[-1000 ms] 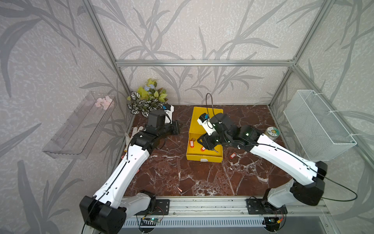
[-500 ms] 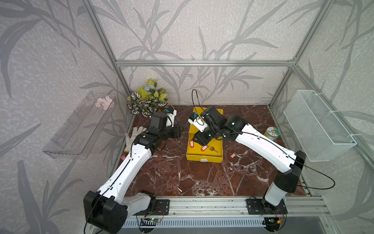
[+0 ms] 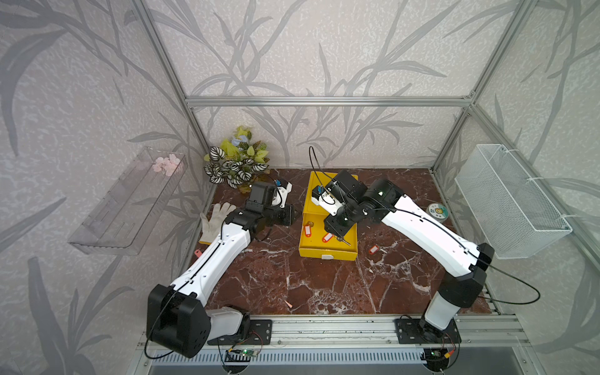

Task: Take the keys out of the drawer
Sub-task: Pick up the key from the drawer.

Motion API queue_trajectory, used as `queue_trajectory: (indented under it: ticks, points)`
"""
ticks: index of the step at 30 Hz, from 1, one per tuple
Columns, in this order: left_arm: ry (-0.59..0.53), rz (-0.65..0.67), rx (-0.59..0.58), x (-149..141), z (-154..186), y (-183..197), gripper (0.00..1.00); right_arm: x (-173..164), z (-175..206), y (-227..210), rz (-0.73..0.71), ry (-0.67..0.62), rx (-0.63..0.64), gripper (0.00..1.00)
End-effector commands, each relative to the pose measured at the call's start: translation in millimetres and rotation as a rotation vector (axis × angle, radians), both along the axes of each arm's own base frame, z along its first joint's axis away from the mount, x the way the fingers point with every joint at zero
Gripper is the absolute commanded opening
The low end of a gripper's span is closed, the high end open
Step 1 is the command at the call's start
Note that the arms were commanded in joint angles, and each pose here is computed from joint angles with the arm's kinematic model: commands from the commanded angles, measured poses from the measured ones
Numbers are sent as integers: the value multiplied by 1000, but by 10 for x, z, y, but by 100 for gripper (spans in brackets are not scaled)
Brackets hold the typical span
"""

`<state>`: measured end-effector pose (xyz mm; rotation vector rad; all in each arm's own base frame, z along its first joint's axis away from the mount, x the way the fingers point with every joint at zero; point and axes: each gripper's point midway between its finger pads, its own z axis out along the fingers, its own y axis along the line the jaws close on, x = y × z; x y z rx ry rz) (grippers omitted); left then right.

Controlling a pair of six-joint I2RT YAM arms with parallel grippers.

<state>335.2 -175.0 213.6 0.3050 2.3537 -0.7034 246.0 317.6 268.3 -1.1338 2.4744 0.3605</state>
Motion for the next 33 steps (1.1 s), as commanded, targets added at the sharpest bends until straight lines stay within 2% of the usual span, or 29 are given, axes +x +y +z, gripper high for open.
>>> queue_trajectory:
  ticks: [1,14,33]
  points:
    - [-50,-69,12,22,177,-47,37,15,-210,-97,13,16,-103,36]
    - [-65,-105,73,202,91,-54,36,225,-631,-133,63,-18,-272,31]
    - [-34,-94,83,237,104,-44,37,240,-847,-198,70,-44,-285,30]
